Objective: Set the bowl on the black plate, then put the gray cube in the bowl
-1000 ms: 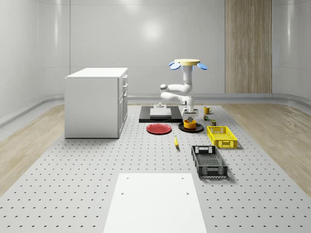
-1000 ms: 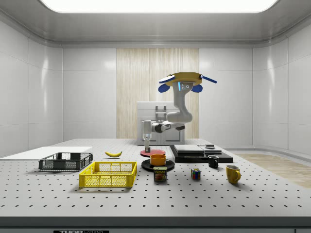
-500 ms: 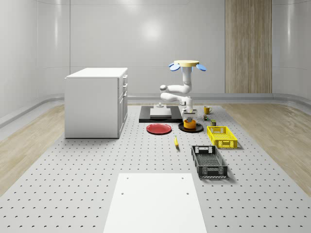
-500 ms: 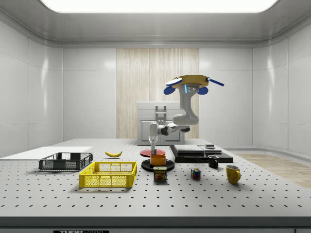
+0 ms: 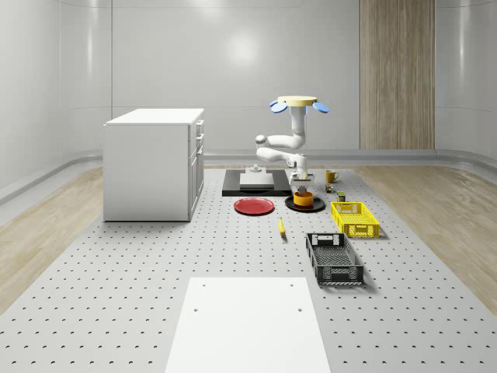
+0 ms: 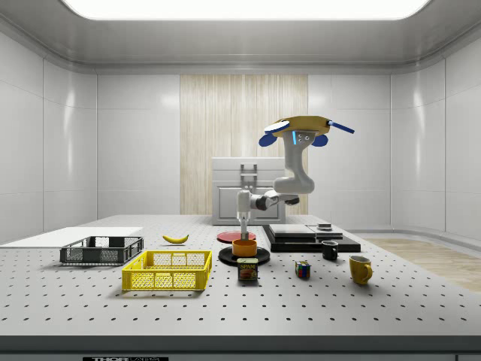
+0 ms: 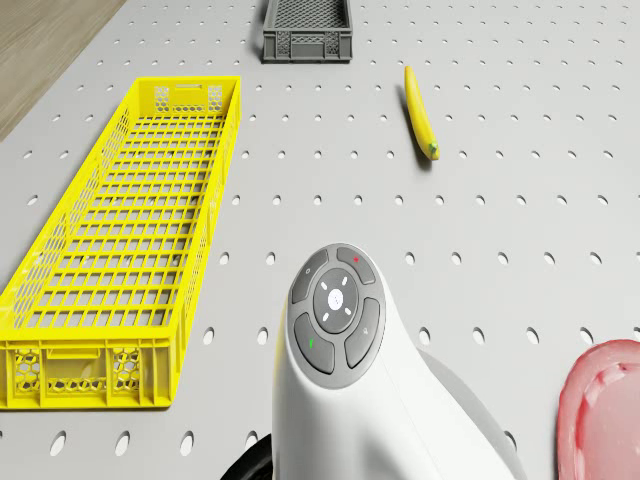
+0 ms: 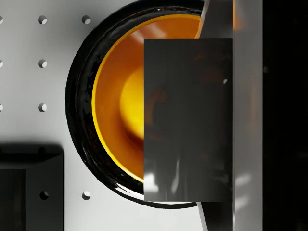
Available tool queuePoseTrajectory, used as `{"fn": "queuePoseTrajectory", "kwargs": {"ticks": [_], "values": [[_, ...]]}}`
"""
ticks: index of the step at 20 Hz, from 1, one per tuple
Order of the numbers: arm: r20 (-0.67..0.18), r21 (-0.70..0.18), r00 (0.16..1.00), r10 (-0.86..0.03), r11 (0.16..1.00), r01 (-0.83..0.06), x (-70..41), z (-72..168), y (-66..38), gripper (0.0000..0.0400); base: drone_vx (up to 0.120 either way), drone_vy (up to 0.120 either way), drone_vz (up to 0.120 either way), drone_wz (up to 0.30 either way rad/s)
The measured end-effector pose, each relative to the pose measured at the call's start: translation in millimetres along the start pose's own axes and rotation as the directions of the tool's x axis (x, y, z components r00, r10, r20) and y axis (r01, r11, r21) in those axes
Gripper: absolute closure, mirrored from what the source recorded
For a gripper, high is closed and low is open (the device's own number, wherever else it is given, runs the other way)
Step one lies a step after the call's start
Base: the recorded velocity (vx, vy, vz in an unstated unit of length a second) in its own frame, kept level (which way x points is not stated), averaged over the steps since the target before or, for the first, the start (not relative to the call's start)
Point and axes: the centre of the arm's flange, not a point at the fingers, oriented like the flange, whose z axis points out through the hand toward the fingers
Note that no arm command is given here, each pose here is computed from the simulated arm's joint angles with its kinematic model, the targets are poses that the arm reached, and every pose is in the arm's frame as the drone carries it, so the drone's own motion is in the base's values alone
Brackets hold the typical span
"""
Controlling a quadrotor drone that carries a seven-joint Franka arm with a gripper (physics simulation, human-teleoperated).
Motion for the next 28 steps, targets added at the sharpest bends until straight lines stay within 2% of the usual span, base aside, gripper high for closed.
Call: {"fn": "queuePoseTrajectory", "kwargs": {"ticks": [7, 13, 17, 26, 28], "values": [[0.000, 0.000, 1.000, 0.000, 1.000, 0.000, -0.8, 15, -0.8, 0.0150, 0.000, 0.000, 0.000, 0.000], [0.000, 0.000, 1.000, 0.000, 1.000, 0.000, -11.7, 20, -11.7, 0.0150, 0.000, 0.000, 0.000, 0.000], [0.000, 0.000, 1.000, 0.000, 1.000, 0.000, -15.4, 30, -15.4, 0.0150, 0.000, 0.000, 0.000, 0.000], [0.000, 0.000, 1.000, 0.000, 1.000, 0.000, -15.5, 48, -15.6, 0.0150, 0.000, 0.000, 0.000, 0.000], [0.000, 0.000, 1.000, 0.000, 1.000, 0.000, -15.0, 50, -15.1, 0.0099, 0.000, 0.000, 0.000, 0.000]]}}
